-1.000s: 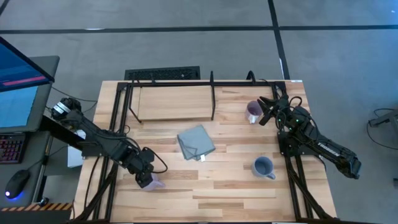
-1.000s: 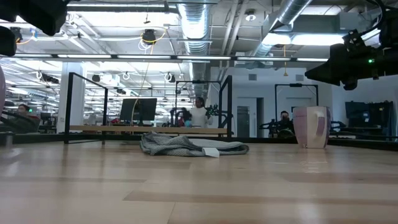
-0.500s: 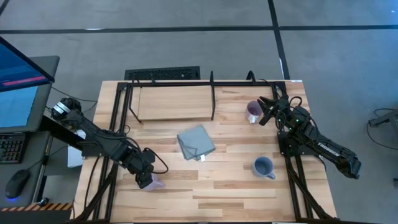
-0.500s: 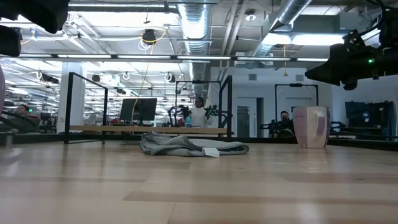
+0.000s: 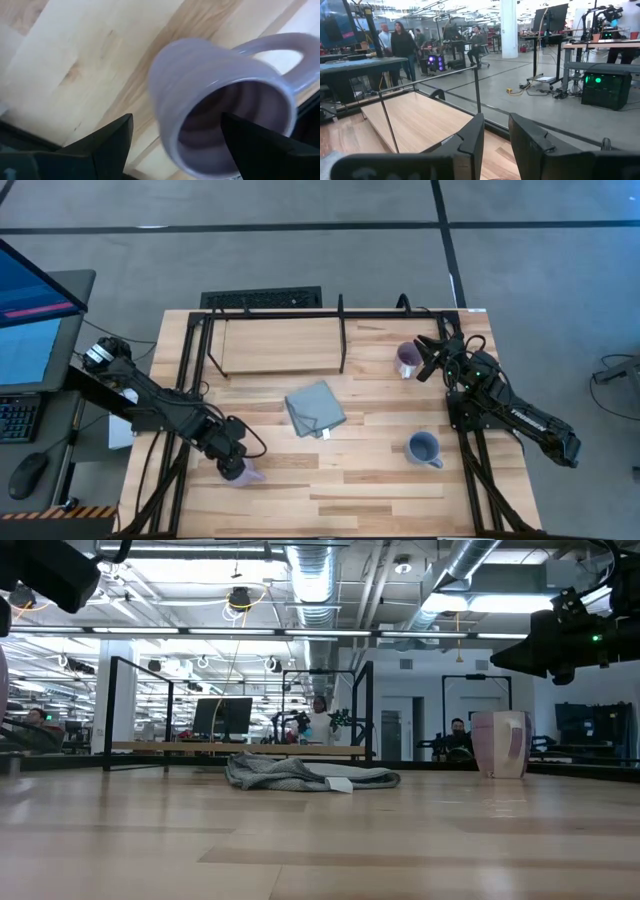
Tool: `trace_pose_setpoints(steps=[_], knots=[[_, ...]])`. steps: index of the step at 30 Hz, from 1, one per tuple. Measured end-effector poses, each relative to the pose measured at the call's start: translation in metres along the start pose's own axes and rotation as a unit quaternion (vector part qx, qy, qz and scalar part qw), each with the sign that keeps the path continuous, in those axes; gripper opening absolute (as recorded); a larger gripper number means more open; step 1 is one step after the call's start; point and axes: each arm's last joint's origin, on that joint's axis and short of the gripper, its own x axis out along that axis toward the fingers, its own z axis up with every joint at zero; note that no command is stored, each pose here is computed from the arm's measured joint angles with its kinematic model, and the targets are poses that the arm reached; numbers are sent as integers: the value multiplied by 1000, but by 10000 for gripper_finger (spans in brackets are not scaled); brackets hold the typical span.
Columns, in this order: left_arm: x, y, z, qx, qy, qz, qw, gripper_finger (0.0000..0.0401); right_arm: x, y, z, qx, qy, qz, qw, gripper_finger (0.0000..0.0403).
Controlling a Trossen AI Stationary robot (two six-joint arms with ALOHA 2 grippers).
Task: Stack small to large cups/mugs on shelf
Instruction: Put the violet mug on the shelf
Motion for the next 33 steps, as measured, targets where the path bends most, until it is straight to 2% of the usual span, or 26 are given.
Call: trace_pose_setpoints(steps=[5,14,18,27,33], knots=[[0,3,0,-2,-12,17,1000,267,0,0,0,0,0,0,1000,114],[0,3,1,-5,-30,19,999,159,0,0,0,0,0,0,1000,114],[0,3,2,2,-45,21,999,128,0,0,0,0,0,0,1000,114],[0,1,4,20,-66,19,997,112,0,0,0,0,0,0,1000,114],[4,0,4,58,-61,31,996,112,0,0,0,0,0,0,1000,114]])
